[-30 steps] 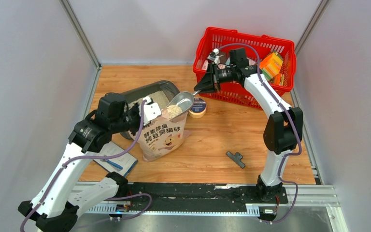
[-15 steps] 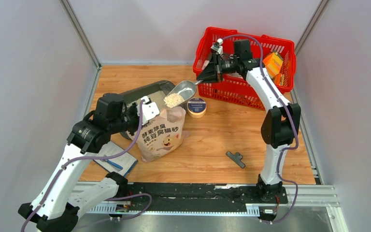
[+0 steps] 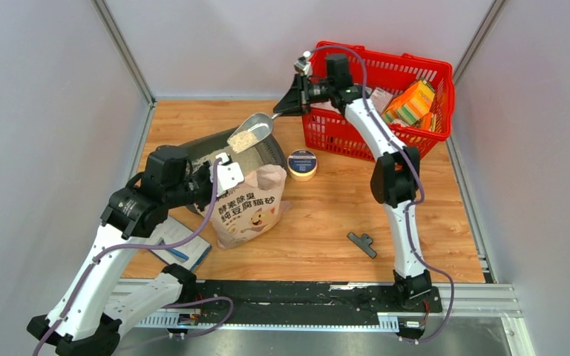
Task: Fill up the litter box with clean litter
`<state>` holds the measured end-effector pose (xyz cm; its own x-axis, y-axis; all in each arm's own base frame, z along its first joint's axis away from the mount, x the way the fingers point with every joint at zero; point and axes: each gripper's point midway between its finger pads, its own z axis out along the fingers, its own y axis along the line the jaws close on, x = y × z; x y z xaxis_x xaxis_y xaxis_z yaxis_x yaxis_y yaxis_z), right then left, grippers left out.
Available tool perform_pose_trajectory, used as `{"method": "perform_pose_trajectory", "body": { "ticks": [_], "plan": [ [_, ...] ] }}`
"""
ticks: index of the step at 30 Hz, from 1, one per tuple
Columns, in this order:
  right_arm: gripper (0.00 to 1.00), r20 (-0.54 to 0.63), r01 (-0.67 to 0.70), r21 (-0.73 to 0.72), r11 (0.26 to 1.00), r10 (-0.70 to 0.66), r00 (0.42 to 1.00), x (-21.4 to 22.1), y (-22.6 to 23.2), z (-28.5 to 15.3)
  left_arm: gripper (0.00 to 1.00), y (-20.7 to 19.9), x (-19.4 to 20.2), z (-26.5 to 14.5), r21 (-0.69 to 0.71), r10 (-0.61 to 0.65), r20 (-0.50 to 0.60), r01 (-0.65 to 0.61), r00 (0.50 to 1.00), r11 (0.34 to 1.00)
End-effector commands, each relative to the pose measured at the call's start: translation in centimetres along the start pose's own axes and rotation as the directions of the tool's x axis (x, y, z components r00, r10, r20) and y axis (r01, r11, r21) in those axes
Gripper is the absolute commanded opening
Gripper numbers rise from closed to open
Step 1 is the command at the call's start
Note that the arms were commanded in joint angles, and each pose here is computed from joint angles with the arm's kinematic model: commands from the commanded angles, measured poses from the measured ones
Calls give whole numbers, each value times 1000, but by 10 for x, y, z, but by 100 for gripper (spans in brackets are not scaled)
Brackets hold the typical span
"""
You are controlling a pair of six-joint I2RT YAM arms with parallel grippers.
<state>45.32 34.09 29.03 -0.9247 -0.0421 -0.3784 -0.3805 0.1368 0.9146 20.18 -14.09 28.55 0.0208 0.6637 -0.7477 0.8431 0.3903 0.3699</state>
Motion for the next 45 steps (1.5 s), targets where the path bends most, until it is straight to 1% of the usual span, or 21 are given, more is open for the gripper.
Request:
{"method": "perform_pose_trajectory", "body": {
  "ticks": [1,7,11,13,14,16,20,25,30,33,34,35,36,37,38,41,43,45],
  "plan": [
    [0,-29,76,-35,996,-77,997,8,3,54,0,7,-33,-14,-43,78,148,-73,986,996],
    [0,-58,142,-28,990,-143,988,30,-5,106,0,-2,-37,-15,-7,61,178,-61,982,998],
    [0,-70,166,1,986,-165,984,43,-13,127,0,-12,-38,-15,32,49,206,-57,977,998],
    [0,-49,178,44,983,-176,983,44,-18,135,0,-15,-40,-17,40,43,219,-53,975,998],
    [0,-20,199,80,977,-198,980,39,-21,138,0,-17,-39,-17,47,39,222,-51,974,998],
    [0,-4,224,97,970,-224,975,38,-19,144,0,-19,-40,-18,49,35,234,-47,972,998],
    [0,44,269,182,946,-281,959,30,-25,151,0,-23,-41,-19,57,27,252,-43,967,997],
    [0,75,319,242,916,-346,935,21,-27,152,0,-25,-44,-20,67,20,267,-39,963,997],
    [0,106,411,315,856,-462,881,4,-23,143,0,-25,-46,-22,66,29,275,-49,961,997],
    [0,81,531,308,790,-577,812,4,-4,142,0,-26,-47,-23,63,38,282,-58,959,996],
    [0,45,619,307,723,-661,749,8,2,145,0,-26,-46,-22,66,36,281,-57,959,996],
    [0,52,681,314,662,-728,684,5,27,140,0,-27,-47,-22,70,31,286,-54,958,996],
    [0,11,699,321,639,-741,672,17,13,142,0,-27,-48,-23,67,28,291,-50,956,997],
    [0,38,748,318,582,-797,603,17,29,147,0,-27,-49,-23,66,23,294,-44,955,997],
    [0,29,781,357,512,-842,538,15,29,144,0,-28,-49,-22,72,9,298,-32,955,997],
    [0,6,849,358,389,-910,415,27,46,144,0,-30,-49,-21,82,-7,309,-19,951,996],
    [0,2,841,389,376,-913,407,24,51,137,0,-30,-51,-22,77,-8,322,-17,947,997],
    [0,18,801,459,383,-906,423,8,51,121,0,-32,-53,-23,79,-13,335,-15,942,997]
  ]
}}
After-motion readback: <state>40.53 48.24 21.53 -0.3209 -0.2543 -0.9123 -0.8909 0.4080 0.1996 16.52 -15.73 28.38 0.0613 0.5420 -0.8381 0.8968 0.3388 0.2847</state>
